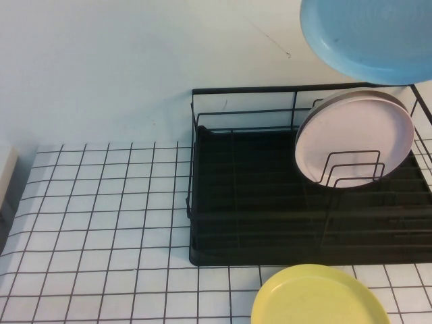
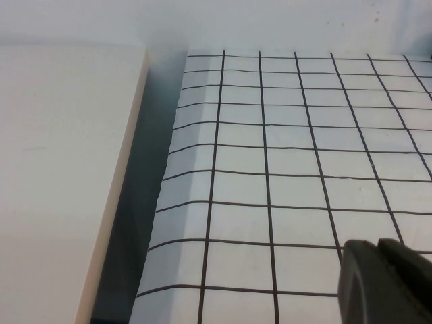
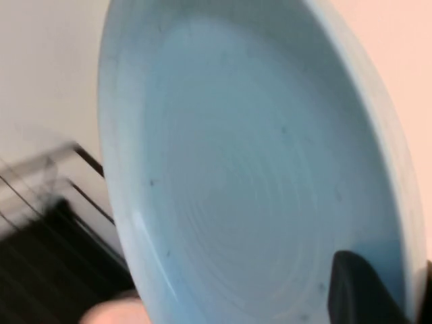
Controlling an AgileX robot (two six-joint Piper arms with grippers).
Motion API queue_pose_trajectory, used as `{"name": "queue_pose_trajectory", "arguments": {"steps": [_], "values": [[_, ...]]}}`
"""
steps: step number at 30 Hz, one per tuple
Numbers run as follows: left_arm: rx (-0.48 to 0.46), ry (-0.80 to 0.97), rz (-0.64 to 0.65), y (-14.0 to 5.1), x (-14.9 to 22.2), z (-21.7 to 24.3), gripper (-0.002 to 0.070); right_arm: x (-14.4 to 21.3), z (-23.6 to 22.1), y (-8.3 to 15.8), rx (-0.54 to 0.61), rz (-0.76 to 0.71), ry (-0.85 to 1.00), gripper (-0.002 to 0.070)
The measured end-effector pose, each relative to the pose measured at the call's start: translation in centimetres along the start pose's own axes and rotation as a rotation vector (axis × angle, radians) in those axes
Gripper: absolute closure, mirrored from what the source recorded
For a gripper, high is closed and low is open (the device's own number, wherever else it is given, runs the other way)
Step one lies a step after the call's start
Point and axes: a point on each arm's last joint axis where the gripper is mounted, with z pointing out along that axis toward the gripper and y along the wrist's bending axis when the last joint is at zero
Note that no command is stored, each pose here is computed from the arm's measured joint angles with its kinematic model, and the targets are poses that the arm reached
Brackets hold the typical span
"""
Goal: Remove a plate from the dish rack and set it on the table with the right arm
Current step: Place the plate from the table
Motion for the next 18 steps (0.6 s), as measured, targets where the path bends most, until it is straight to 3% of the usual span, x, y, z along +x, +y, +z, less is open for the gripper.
{"name": "queue_pose_trajectory", "arguments": {"steps": [4, 7, 11, 18], "values": [[0.000, 0.000, 0.000, 0.0, 0.0, 0.0, 0.0678, -1.5, -4.1, 1.0, -0.105, 0.338, 0.026, 0.0589], [0.000, 0.000, 0.000, 0.0, 0.0, 0.0, 0.0678, -0.1, -5.8, 2.8, -0.267, 0.531, 0.236, 0.0589], [0.000, 0.000, 0.000, 0.0, 0.0, 0.0, 0.0678, 3.6, -7.0, 6.4, -0.477, 0.659, 0.496, 0.0589], [0.000, 0.000, 0.000, 0.0, 0.0, 0.0, 0.0678, 10.6, -7.5, 12.6, -0.601, 0.809, 0.655, 0.0589]]}}
